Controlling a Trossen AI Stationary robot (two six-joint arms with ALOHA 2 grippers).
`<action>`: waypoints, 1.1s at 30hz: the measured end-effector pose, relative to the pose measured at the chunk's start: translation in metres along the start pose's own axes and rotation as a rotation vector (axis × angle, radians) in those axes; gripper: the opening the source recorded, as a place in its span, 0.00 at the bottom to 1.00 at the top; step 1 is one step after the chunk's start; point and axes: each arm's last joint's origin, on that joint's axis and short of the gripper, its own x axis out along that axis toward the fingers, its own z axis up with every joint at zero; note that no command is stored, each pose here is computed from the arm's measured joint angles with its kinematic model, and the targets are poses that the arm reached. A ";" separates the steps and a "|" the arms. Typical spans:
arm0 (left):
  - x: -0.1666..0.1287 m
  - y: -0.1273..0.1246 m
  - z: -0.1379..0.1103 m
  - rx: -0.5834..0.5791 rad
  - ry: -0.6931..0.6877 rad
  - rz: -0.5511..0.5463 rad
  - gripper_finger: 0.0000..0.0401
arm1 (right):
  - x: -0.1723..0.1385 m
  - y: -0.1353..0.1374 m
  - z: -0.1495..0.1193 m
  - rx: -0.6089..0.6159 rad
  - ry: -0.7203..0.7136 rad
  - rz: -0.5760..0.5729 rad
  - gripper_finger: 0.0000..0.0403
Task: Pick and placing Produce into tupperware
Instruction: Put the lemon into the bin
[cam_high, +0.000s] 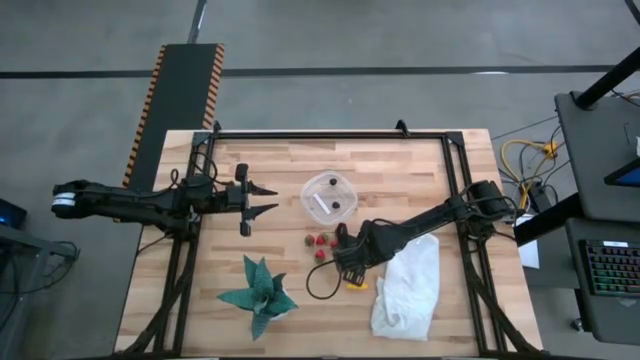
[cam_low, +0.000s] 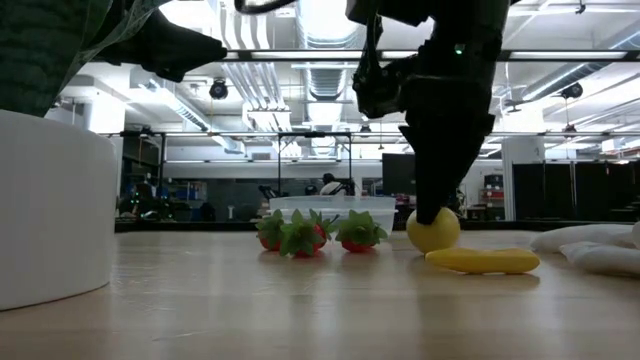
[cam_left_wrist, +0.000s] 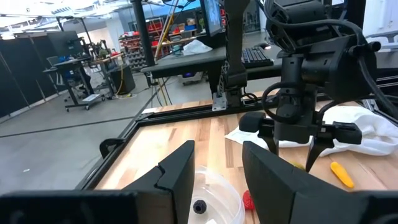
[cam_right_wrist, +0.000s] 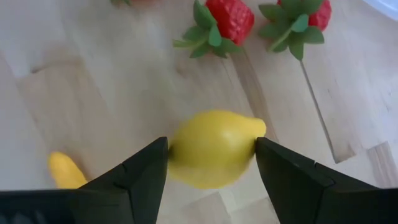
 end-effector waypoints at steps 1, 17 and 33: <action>0.000 0.000 0.000 0.000 0.000 0.000 0.30 | 0.001 0.000 0.000 0.000 0.002 -0.001 0.58; 0.000 0.000 0.000 0.000 0.001 0.000 0.30 | 0.005 -0.003 -0.003 -0.002 0.016 -0.007 0.58; 0.000 0.000 0.000 0.000 0.003 -0.001 0.30 | 0.010 -0.006 -0.009 -0.006 0.052 -0.004 0.56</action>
